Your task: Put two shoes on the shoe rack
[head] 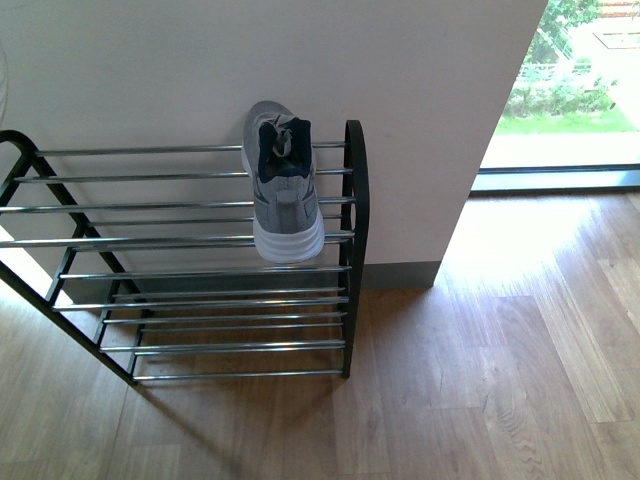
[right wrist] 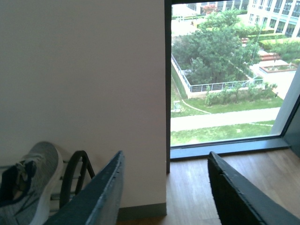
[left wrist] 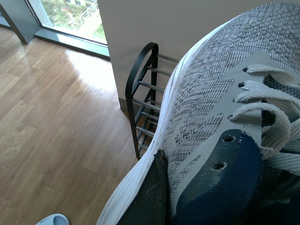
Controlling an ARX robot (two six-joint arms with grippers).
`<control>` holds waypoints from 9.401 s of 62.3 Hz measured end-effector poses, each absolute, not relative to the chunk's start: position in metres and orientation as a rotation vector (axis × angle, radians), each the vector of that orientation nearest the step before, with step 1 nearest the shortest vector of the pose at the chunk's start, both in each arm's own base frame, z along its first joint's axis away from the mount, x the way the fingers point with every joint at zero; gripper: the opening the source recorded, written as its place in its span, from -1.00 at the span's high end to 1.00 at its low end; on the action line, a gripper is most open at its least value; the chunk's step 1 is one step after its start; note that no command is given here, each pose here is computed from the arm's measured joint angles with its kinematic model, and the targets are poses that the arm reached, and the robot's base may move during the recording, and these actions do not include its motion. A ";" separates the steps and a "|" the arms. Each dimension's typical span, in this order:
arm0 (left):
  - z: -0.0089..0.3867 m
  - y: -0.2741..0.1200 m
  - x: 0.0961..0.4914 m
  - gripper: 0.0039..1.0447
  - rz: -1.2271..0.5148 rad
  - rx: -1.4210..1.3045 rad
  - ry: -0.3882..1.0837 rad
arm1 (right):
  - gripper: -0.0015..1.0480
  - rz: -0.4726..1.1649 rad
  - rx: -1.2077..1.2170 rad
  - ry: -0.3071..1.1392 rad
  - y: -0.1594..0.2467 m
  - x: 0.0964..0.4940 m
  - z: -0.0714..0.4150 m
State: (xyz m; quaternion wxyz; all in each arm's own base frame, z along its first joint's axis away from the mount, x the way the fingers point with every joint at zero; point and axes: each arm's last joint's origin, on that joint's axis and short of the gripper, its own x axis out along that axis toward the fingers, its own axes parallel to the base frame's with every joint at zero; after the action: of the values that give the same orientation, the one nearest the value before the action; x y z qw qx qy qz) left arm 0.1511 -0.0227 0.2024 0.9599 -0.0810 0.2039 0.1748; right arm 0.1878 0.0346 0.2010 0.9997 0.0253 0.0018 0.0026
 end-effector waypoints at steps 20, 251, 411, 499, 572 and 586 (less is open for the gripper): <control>0.202 -0.023 0.151 0.98 0.354 -0.164 0.413 | 0.96 0.006 0.008 0.006 0.019 0.164 0.187; 0.060 -0.090 0.431 -0.11 0.232 -0.451 0.803 | -0.82 0.002 0.003 -0.015 0.000 0.097 0.170; 0.171 0.000 0.113 0.98 -0.004 -0.010 -0.015 | -0.82 0.002 0.003 -0.014 0.000 0.097 0.170; 0.167 0.000 0.098 -0.83 -0.001 -0.007 0.002 | -0.82 0.003 0.003 -0.014 0.000 0.097 0.170; 0.167 0.000 0.098 -0.83 -0.003 -0.007 0.002 | -0.82 -0.001 0.003 -0.014 0.000 0.097 0.170; 0.167 0.000 0.098 -0.83 -0.003 -0.007 0.002 | -0.82 0.000 0.003 -0.014 0.000 0.097 0.170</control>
State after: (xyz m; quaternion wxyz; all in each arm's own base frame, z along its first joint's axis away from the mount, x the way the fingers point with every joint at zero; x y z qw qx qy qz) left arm 0.0978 -0.0003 0.1669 1.0000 -0.0033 0.0012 -0.0015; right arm 0.0968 0.0001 0.1697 1.0000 0.0016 -0.0072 -0.0002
